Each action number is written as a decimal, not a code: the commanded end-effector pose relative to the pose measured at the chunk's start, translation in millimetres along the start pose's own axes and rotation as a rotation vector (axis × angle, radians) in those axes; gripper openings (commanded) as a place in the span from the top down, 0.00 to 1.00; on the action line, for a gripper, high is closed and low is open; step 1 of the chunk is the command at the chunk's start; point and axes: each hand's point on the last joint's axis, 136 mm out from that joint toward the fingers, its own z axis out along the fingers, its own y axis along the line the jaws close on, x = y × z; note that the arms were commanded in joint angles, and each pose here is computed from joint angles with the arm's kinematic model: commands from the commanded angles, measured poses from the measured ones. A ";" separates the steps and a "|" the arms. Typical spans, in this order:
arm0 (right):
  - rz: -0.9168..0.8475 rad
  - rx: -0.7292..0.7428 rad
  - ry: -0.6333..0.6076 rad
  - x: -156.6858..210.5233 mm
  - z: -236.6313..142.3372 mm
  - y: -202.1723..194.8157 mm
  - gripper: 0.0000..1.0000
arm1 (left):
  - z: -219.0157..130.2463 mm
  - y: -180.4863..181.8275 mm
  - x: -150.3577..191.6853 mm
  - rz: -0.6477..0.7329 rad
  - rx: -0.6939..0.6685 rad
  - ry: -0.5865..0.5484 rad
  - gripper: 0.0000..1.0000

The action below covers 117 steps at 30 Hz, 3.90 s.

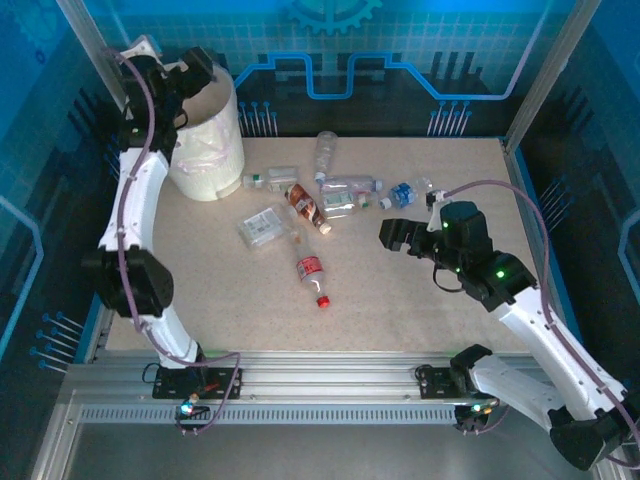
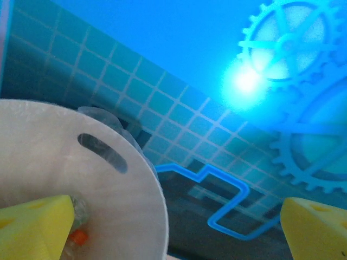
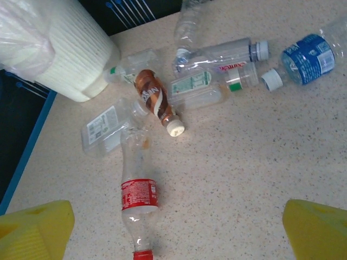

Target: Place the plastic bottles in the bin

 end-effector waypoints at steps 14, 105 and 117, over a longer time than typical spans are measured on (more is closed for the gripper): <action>0.319 0.247 -0.006 -31.3 67.3 -111.4 0.00 | -153.5 3.7 100.0 -0.127 0.119 0.248 0.01; -0.025 -0.388 -0.204 -65.5 7.4 62.9 0.57 | -273.5 -204.6 338.2 0.226 1.051 0.885 0.01; -0.005 -0.519 -0.243 -65.1 7.5 117.3 0.57 | -267.6 -243.9 350.1 0.088 1.157 0.876 0.03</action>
